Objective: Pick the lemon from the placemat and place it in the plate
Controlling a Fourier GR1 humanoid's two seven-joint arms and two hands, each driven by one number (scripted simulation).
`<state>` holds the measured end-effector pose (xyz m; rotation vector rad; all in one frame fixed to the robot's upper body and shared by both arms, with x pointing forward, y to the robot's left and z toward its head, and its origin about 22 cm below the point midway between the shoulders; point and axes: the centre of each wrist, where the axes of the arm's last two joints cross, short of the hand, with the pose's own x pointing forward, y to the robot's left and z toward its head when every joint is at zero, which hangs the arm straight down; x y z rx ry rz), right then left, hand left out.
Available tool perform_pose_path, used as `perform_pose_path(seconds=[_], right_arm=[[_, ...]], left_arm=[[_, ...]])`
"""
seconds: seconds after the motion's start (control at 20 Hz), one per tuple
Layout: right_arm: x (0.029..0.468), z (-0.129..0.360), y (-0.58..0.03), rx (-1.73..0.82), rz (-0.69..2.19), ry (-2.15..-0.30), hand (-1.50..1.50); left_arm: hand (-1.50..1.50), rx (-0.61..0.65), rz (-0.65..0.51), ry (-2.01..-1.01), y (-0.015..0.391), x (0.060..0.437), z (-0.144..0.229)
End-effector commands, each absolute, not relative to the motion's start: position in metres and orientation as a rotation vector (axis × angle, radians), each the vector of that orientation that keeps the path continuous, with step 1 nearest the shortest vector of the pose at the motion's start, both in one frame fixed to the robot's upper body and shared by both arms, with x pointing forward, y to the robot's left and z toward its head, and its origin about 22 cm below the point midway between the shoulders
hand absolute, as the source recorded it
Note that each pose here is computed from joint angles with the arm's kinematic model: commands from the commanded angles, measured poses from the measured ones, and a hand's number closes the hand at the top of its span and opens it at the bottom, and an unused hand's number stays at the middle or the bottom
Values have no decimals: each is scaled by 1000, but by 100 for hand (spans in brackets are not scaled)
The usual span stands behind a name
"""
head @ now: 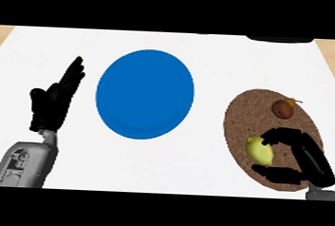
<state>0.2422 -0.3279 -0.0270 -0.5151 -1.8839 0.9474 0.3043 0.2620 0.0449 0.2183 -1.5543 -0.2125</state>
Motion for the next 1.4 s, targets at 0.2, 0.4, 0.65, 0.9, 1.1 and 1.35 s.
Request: perform_pose_path(seconds=[0.2, 0.4, 0.65, 0.9, 1.1, 1.35], right_arm=[[236, -26, -332, -748, 932, -1518, 150], [239, -16, -345, -948, 966, -1135, 150], [262, 62, -263, -1092, 795, -1379, 150], [262, 134, -220, -1085, 773, -1604, 150], [259, 154, -180, -1005, 796, -1755, 150], [269, 174, -133, -841, 832, -1751, 150]], left_arm=[[0, 224, -212, -1552, 268, 300, 42], [0, 241, -229, -1553, 264, 307, 47], [0, 222, -216, -1538, 262, 303, 40], [0, 194, -223, -1553, 255, 283, 26], [0, 220, -221, -1552, 261, 311, 55], [0, 226, -222, -1556, 240, 303, 48]])
